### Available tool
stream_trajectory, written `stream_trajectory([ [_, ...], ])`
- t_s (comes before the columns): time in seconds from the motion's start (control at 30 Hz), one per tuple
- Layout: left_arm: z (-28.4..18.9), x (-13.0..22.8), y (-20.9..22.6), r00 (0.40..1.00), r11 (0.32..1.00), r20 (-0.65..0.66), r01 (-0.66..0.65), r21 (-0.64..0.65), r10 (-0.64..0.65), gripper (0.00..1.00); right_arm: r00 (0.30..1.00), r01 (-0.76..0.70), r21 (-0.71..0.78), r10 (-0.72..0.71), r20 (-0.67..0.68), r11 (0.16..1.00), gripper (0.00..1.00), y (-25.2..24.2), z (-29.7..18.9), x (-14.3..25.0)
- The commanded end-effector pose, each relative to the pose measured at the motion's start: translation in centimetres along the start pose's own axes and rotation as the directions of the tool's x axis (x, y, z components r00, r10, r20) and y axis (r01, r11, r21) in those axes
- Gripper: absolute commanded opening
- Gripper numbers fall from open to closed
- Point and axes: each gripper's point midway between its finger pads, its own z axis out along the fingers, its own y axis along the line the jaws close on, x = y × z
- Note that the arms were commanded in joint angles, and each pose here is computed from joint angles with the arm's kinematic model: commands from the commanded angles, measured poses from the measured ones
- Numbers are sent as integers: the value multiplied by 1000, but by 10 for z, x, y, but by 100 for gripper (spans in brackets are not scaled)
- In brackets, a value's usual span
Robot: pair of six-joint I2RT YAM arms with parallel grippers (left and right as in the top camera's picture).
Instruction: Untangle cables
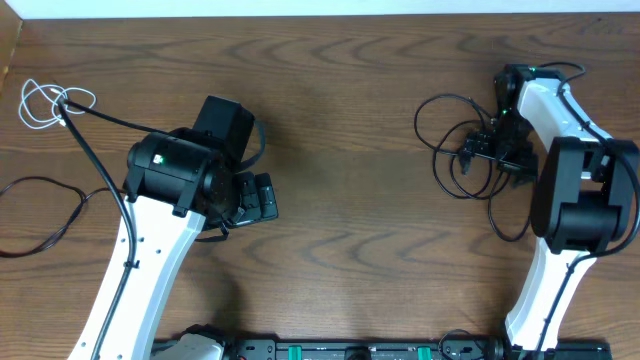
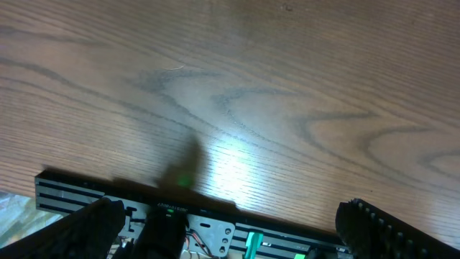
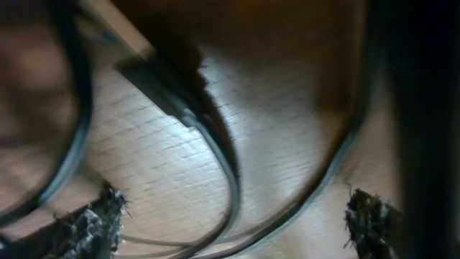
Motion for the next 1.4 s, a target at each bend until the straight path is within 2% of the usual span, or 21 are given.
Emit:
stream_trajectory([
  [0.0, 0, 0, 2, 1000, 1000, 4, 14, -13, -14, 99, 1000, 0, -20, 0, -18, 1000, 81, 5, 25, 2],
  [0.23, 0, 0, 2, 1000, 1000, 4, 14, -13, -14, 99, 1000, 8, -163, -3, 31, 987, 1, 33, 10, -15],
  [0.43, 0, 0, 2, 1000, 1000, 4, 14, -13, -14, 99, 995, 45, -389, -7, 99, 920, 1, 78, -70, -38],
  [0.6, 0, 0, 2, 1000, 1000, 4, 14, -13, -14, 99, 974, 162, -518, -53, 219, 840, 1, 118, -151, -43],
  [0.87, 0, 0, 2, 1000, 1000, 4, 14, -13, -14, 99, 907, 330, -586, -77, 413, 740, 1, 194, -250, -18],
  [1.03, 0, 0, 2, 1000, 1000, 4, 14, -13, -14, 99, 854, 441, -584, -120, 506, 681, 1, 240, -276, 4],
  [1.07, 0, 0, 2, 1000, 1000, 4, 14, -13, -14, 99, 846, 442, -558, -119, 520, 702, 1, 243, -273, 4],
  [1.13, 0, 0, 2, 1000, 1000, 4, 14, -13, -14, 99, 844, 366, -473, -73, 531, 801, 1, 230, -261, -5],
  [1.2, 0, 0, 2, 1000, 1000, 3, 14, -13, -14, 99, 829, 227, -315, -12, 559, 922, 2, 194, -246, -22],
  [1.23, 0, 0, 2, 1000, 1000, 4, 14, -13, -14, 99, 819, 178, -244, -6, 573, 953, 2, 179, -241, -27],
  [1.3, 0, 0, 2, 1000, 1000, 4, 14, -13, -14, 99, 809, 92, -111, -9, 587, 990, 3, 150, -230, -33],
  [1.37, 0, 0, 2, 1000, 1000, 4, 14, -13, -14, 99, 815, 72, -7, -55, 577, 997, 9, 131, -219, -34],
])
